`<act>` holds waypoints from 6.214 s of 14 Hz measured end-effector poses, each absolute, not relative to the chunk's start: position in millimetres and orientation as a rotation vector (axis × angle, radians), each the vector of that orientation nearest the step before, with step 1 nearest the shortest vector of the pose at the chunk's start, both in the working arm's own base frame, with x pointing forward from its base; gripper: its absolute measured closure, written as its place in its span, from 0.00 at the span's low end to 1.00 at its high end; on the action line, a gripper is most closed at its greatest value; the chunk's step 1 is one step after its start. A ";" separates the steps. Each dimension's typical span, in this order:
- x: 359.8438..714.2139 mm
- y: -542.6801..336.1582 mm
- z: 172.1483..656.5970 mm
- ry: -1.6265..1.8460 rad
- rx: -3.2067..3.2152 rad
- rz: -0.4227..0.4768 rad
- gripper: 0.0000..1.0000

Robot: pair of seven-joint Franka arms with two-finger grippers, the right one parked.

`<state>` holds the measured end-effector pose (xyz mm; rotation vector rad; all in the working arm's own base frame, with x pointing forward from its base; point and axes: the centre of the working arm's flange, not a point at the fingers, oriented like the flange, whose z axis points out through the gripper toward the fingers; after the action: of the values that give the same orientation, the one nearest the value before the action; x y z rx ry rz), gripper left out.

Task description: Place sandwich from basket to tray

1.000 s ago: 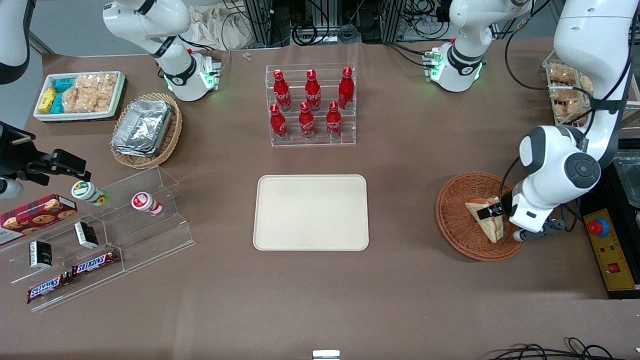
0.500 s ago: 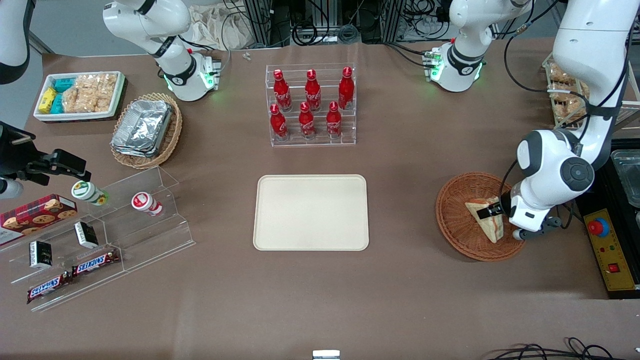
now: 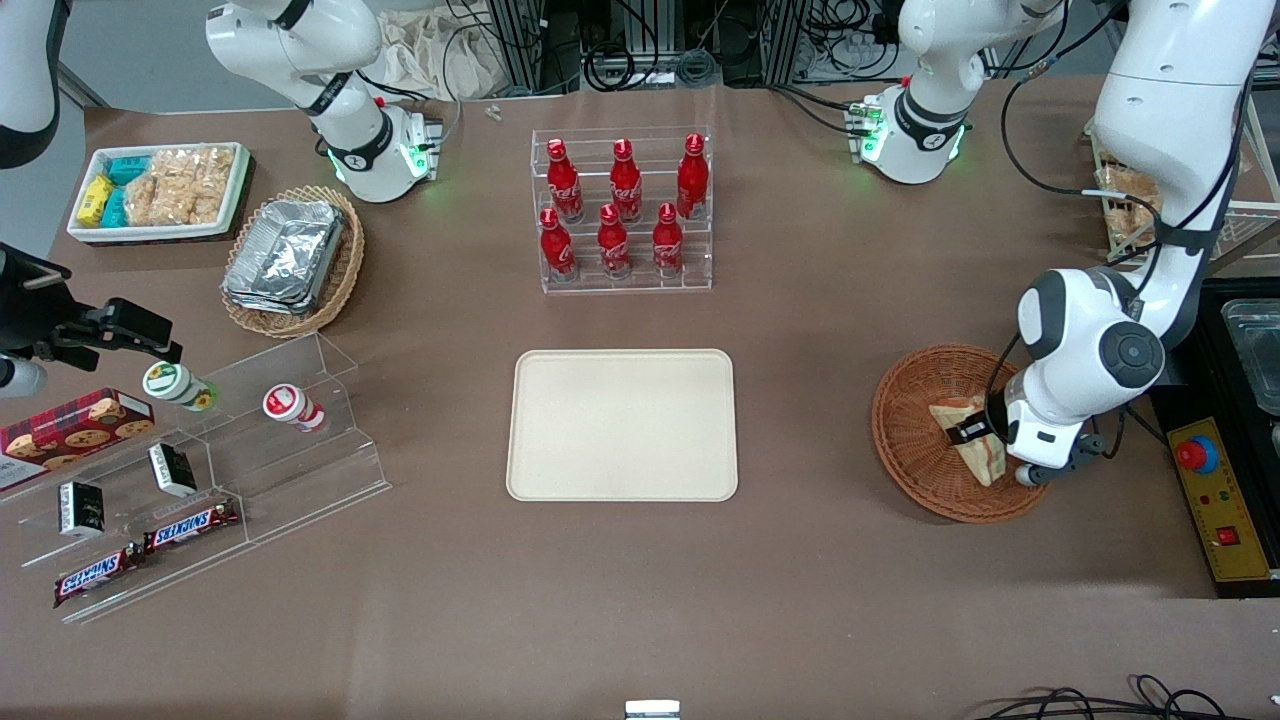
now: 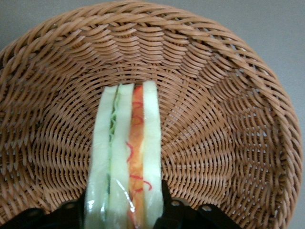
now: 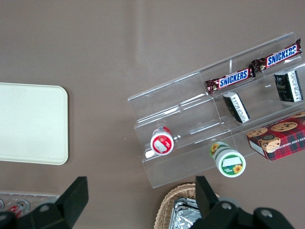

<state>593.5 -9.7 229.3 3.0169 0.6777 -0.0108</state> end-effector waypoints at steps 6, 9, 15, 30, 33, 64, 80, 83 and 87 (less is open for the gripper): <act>601.4 -21.2 299.5 0.660 3.067 -0.097 0.68; 605.9 -55.1 400.6 0.596 3.124 -0.218 0.80; 584.3 -167.1 522.4 0.340 3.144 -0.260 0.80; 541.6 -406.5 395.7 0.192 3.048 -0.192 0.80; 553.4 -412.7 356.6 0.170 3.023 -0.160 0.80; 555.9 -404.1 390.6 0.242 3.238 -0.160 0.00; 578.2 -231.8 504.1 0.289 3.250 -0.168 0.00; 583.7 -174.7 526.1 0.081 3.241 -0.215 0.00; 575.7 -92.0 554.0 -0.161 3.226 -0.246 0.00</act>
<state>575.7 -92.0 554.0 3.2263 -0.1606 -0.2458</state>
